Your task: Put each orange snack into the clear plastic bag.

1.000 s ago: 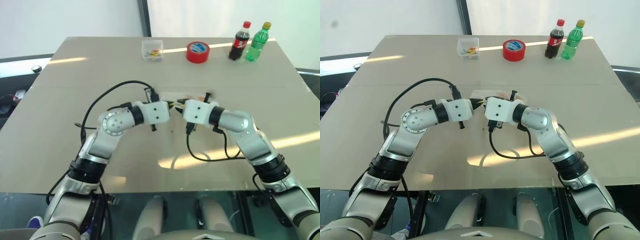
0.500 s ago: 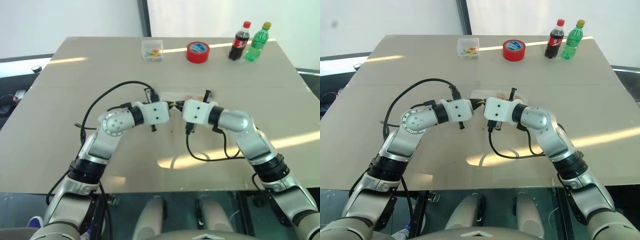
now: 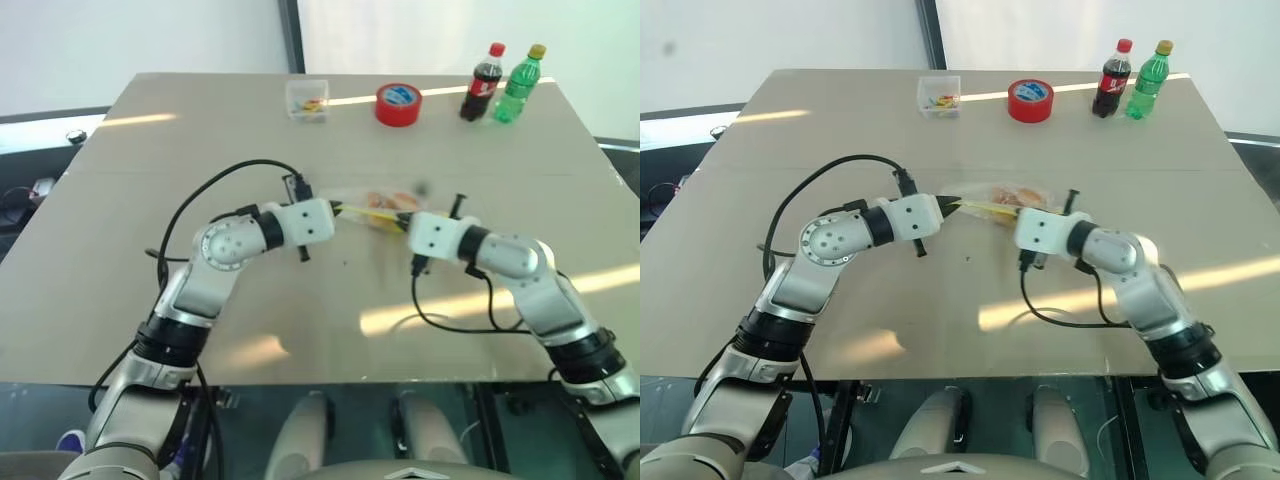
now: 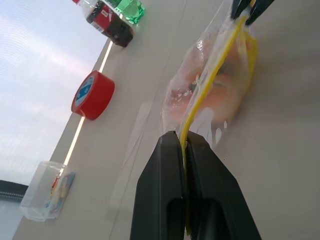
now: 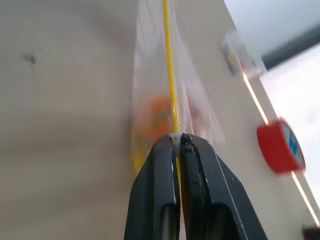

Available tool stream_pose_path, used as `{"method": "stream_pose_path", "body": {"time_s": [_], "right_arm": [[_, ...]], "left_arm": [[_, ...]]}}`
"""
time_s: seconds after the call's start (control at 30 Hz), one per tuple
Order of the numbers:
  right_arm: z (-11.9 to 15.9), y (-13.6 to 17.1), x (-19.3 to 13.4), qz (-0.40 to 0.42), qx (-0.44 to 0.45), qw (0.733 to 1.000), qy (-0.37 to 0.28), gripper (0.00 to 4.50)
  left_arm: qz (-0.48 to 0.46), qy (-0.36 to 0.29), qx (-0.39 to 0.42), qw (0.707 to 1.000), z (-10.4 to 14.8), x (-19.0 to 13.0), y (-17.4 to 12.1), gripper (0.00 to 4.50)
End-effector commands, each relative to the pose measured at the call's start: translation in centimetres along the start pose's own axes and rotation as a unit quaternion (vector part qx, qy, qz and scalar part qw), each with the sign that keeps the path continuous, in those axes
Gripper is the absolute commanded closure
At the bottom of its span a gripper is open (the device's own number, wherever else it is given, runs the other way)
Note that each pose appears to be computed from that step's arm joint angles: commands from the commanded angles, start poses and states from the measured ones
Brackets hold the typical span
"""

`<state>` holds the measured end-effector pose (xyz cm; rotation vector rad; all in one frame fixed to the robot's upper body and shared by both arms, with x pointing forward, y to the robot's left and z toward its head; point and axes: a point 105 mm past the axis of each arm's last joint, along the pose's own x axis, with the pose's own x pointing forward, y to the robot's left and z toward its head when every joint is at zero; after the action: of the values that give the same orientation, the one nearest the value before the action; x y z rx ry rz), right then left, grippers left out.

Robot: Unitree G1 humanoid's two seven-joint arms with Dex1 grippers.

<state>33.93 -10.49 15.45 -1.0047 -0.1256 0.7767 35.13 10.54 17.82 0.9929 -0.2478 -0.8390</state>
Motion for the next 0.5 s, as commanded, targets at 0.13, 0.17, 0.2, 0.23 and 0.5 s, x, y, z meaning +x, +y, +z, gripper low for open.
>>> {"method": "stream_pose_path", "body": {"time_s": [0.13, 0.17, 0.2, 0.23, 0.5], "right_arm": [[-3.9, -3.3, -3.9, -0.074, -0.006, 0.993, 0.087, 4.42], [-4.2, -3.7, -4.3, -0.078, -0.008, 0.993, 0.092, 4.42], [-4.3, -4.0, -4.5, -0.083, -0.01, 0.992, 0.095, 4.42], [-4.4, -4.2, -4.7, -0.086, -0.012, 0.992, 0.096, 4.42], [-2.2, -9.0, -4.6, -0.162, -0.028, 0.985, 0.057, 4.42]], "left_arm": [[0.053, 0.02, -0.001, 0.998, -1.2, -1.9, 2.6, 4.5], [0.052, 0.021, -0.001, 0.998, -1.2, -1.9, 2.5, 4.5], [0.051, 0.021, -0.001, 0.998, -1.3, -1.9, 2.5, 4.5], [0.051, 0.022, -0.001, 0.998, -1.3, -1.9, 2.5, 4.5], [0.129, 0.012, -0.031, 0.991, -1.1, -1.2, 6.3, 4.5]]}}
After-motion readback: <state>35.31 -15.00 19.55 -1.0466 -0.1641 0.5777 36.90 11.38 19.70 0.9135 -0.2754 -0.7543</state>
